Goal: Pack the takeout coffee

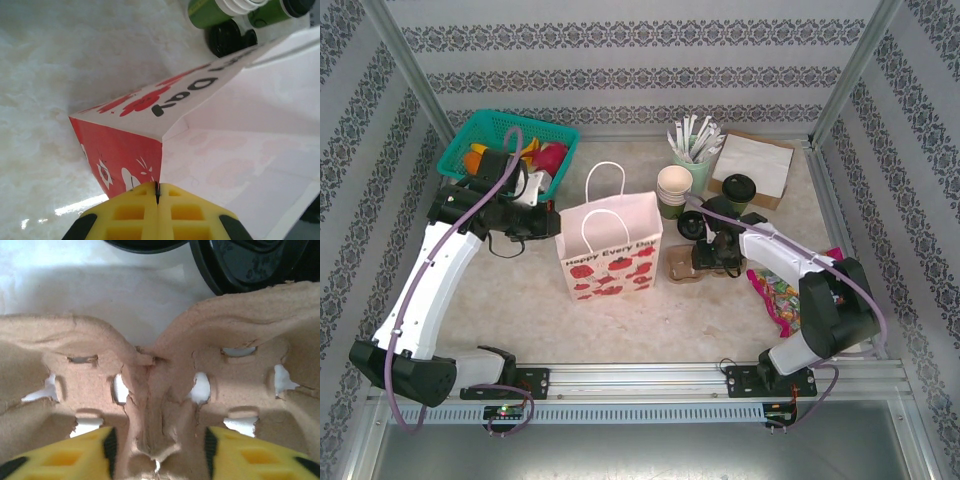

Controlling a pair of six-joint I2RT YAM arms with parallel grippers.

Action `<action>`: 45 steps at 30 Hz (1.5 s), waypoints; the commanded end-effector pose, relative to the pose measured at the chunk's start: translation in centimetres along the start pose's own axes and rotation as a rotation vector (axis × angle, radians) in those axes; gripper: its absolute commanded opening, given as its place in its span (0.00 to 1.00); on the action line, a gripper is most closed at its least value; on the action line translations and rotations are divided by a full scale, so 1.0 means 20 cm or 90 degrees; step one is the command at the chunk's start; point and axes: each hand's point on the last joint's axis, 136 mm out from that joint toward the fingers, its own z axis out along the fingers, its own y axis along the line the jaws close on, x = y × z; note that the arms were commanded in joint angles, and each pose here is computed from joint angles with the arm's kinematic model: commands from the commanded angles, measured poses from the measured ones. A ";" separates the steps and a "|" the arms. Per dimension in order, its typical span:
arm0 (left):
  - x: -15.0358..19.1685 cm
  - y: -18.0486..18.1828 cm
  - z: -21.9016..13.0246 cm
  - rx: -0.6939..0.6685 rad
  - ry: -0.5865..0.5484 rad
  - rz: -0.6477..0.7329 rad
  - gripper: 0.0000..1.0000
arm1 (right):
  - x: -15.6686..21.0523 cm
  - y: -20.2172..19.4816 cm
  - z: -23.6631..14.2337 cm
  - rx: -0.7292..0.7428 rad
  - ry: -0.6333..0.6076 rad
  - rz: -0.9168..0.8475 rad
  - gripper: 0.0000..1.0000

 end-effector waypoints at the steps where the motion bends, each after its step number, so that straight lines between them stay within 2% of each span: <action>1: 0.07 -0.05 -0.04 0.057 0.023 0.061 0.00 | -0.04 0.00 0.01 0.015 -0.010 -0.003 0.47; 9: 0.06 -0.15 0.00 0.151 0.012 0.061 0.00 | -0.06 0.00 0.05 0.023 -0.015 0.003 0.37; 15: 0.05 -0.12 0.02 0.139 -0.012 0.028 0.00 | -0.06 0.01 0.08 0.027 -0.001 -0.011 0.29; 20: 0.09 -0.14 0.05 0.144 0.002 0.019 0.04 | -0.08 0.01 0.05 0.032 -0.008 -0.017 0.14; 26: 0.16 -0.17 0.04 0.154 0.042 0.028 0.20 | -0.09 -0.02 0.00 0.055 -0.023 -0.024 0.02; 30: 0.15 -0.13 0.00 0.115 0.030 0.072 0.48 | -0.09 -0.04 -0.05 0.061 -0.037 -0.020 0.00; 32: 0.13 -0.14 -0.03 0.109 0.011 0.091 0.57 | -0.09 -0.04 -0.07 0.059 -0.046 -0.015 0.00; 37: 0.09 -0.16 -0.05 0.120 -0.016 0.117 0.63 | -0.08 -0.05 -0.12 0.052 -0.065 0.007 0.00; 45: 0.02 -0.22 -0.13 0.135 -0.084 0.163 0.90 | -0.07 -0.11 -0.26 0.052 -0.100 0.081 0.00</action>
